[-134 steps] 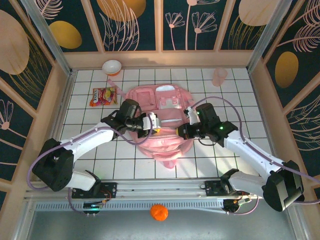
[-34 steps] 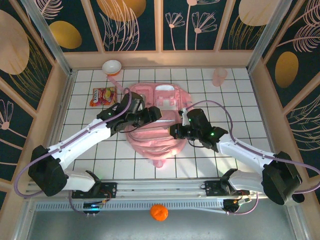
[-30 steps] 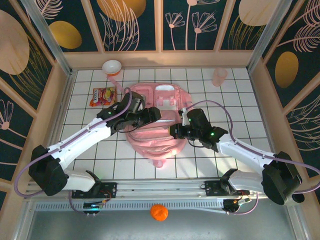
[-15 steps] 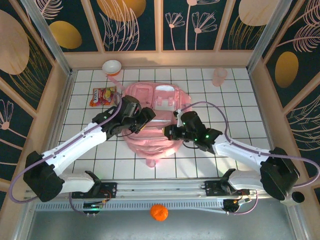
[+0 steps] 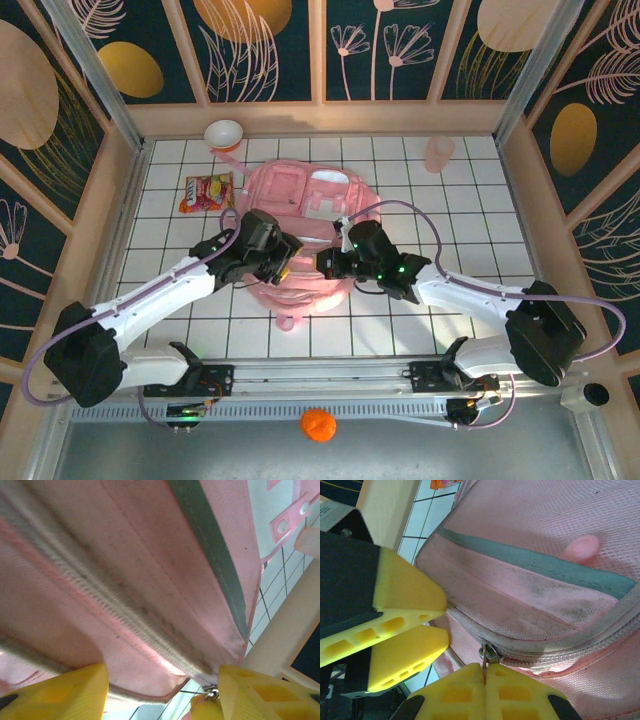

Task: Pack the student bag

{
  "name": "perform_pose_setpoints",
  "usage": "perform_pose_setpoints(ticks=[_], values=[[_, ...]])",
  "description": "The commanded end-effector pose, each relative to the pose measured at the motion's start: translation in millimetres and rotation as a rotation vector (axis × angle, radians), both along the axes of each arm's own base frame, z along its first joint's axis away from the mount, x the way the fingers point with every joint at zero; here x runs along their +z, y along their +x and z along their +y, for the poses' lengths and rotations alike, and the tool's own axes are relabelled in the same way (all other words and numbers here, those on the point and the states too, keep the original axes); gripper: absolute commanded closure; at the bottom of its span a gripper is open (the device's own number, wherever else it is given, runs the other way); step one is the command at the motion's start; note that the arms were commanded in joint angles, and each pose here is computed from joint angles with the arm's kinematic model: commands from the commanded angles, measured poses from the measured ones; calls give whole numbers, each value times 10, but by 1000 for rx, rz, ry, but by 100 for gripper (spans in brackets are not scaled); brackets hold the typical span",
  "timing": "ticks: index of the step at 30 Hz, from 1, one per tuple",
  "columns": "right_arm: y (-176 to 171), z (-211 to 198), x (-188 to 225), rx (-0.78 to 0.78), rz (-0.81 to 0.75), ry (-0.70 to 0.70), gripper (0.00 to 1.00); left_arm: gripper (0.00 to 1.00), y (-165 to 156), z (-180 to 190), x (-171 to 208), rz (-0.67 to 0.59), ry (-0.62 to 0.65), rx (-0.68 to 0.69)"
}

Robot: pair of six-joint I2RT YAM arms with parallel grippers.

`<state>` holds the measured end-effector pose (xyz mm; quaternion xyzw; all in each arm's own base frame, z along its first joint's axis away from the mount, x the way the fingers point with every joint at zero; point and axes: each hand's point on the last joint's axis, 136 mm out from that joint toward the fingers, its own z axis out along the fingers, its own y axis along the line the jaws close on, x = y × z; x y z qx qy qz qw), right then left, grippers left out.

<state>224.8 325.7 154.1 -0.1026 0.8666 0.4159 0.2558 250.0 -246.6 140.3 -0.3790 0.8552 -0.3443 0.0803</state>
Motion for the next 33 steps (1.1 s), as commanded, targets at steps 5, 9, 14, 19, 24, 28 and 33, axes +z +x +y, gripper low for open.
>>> perform_pose_setpoints(ticks=[5, 9, 14, 19, 24, 28, 33], values=[[-75, 205, 246, 83, -65, 69, 100, 49, 194, -204, 71, -31, -81, 34], [-111, 225, 234, 104, -67, 67, 100, 62, 203, -192, 20, -22, -87, 59], [-109, 198, 212, 102, -75, 46, 100, 94, 202, -148, 14, -16, -82, 87], [-87, 124, 142, 83, -73, -12, 100, 100, 144, -79, -26, 11, -64, 104], [-15, -62, 37, 41, -74, -108, 100, 100, 131, 7, -13, -5, -33, 118], [65, -349, -55, -8, -64, -167, 100, 100, 118, 60, -15, -17, -16, 123], [130, -565, -17, -37, -65, -142, 100, 100, 118, 104, -3, -29, -1, 128]])
